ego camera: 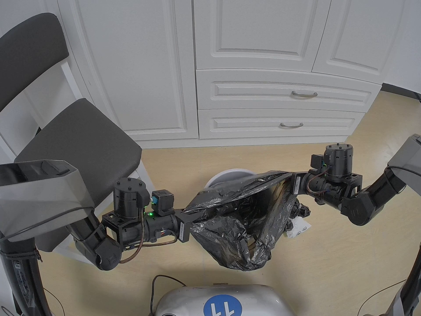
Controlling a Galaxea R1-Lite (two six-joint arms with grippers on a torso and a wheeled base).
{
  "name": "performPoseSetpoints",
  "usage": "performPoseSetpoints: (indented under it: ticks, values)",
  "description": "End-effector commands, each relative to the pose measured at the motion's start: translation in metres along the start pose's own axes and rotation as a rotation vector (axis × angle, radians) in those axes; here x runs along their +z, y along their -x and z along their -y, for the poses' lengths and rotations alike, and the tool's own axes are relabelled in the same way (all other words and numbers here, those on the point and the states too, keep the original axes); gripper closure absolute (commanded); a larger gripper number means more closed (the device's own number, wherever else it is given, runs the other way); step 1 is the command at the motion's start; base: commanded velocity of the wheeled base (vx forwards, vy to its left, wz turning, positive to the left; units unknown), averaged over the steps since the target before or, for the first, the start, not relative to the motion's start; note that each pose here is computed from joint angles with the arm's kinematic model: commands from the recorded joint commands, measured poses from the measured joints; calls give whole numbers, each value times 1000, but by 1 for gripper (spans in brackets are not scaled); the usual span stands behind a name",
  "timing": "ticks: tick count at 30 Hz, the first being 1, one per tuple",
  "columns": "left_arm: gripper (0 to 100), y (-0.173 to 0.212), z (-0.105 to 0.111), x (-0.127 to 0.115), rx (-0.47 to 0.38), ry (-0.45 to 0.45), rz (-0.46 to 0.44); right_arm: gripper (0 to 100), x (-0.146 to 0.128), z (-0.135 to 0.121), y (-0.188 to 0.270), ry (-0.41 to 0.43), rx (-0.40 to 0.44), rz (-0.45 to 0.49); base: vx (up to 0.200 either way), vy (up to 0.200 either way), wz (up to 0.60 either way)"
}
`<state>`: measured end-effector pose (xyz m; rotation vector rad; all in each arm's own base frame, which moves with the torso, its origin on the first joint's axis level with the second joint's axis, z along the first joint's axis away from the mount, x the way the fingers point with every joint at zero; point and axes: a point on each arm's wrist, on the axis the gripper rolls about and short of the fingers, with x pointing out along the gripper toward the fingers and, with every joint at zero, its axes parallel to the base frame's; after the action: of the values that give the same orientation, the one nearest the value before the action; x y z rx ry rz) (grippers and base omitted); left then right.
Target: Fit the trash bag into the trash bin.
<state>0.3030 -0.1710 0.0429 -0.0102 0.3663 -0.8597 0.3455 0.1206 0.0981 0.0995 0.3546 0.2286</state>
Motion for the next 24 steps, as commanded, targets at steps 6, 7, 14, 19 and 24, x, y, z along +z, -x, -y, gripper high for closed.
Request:
performPoseSetpoints:
  ticks: [6, 7, 14, 19, 24]
  values:
    - [100, 1, -8, -10, 16, 12, -20, 100, 2, 11, -6, -11, -31, 7, 0, 0, 0]
    - [100, -3, -8, -14, 10, 11, -22, 100, 1, 10, -5, -8, -29, 2, 0, 0, 0]
    - [100, -22, 3, -33, -24, -18, 27, 100, 0, 3, 14, 48, -14, -13, 0, 0, 0]
    - [100, -25, 12, -44, -50, -18, -18, 100, -13, 5, 23, 135, -18, -85, 0, 0, 0]
    - [100, -32, 13, -59, -58, -12, -58, 100, -38, -5, 11, 178, -5, -180, 0, 0, 0]
